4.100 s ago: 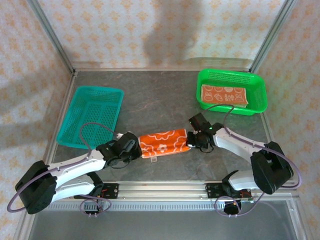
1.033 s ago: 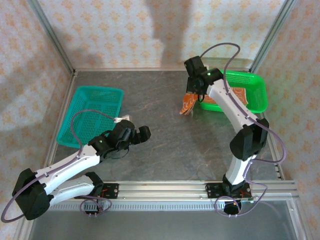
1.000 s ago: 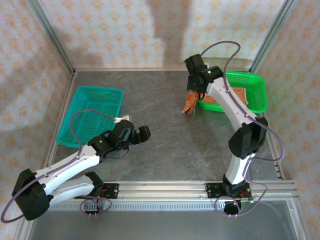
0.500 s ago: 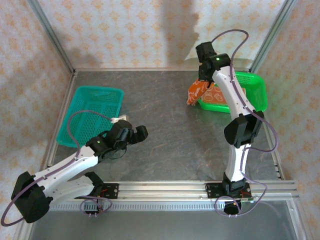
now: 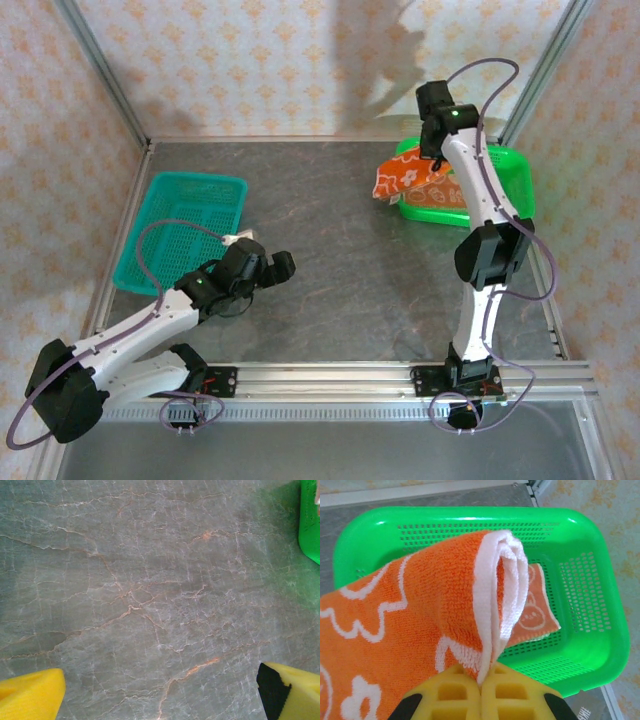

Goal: Fold and stack the towels

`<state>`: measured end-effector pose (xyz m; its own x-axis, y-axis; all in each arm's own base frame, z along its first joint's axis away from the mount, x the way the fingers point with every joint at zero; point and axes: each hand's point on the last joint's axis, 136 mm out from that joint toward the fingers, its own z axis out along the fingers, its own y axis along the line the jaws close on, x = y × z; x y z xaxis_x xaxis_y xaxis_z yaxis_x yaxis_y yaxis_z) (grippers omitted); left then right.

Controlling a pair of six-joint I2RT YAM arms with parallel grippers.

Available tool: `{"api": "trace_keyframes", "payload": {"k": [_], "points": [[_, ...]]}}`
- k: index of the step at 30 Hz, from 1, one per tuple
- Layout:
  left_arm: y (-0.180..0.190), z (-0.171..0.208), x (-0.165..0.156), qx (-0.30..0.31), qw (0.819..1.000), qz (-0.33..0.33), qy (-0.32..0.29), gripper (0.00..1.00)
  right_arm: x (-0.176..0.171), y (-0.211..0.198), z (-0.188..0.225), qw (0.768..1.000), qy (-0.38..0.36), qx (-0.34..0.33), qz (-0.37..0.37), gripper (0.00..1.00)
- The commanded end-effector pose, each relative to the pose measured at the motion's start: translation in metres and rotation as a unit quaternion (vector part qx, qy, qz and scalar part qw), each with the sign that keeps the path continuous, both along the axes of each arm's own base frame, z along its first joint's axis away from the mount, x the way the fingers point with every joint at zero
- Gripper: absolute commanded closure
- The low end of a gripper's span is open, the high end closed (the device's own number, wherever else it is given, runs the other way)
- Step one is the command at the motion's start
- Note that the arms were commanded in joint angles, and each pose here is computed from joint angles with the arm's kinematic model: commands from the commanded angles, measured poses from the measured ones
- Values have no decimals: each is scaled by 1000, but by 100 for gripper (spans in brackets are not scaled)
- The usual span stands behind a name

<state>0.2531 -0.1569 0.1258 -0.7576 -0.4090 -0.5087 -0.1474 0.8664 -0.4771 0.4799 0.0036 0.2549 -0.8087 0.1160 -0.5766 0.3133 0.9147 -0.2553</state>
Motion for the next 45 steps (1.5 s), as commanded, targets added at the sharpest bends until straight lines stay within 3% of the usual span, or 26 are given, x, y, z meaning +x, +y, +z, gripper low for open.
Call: {"api": "trace_keyframes", "payload": {"k": [1, 21, 45], "points": [[3, 3, 3, 4, 1000, 0, -5, 1, -1, -18, 5, 1000, -4, -28, -14, 100], [11, 3, 0, 4, 1000, 8, -7, 1, 14, -66, -27, 996, 26, -58, -60, 100], [16, 0, -4, 7, 1000, 13, -2, 0, 18, -75, -36, 995, 35, -65, -71, 100]]}}
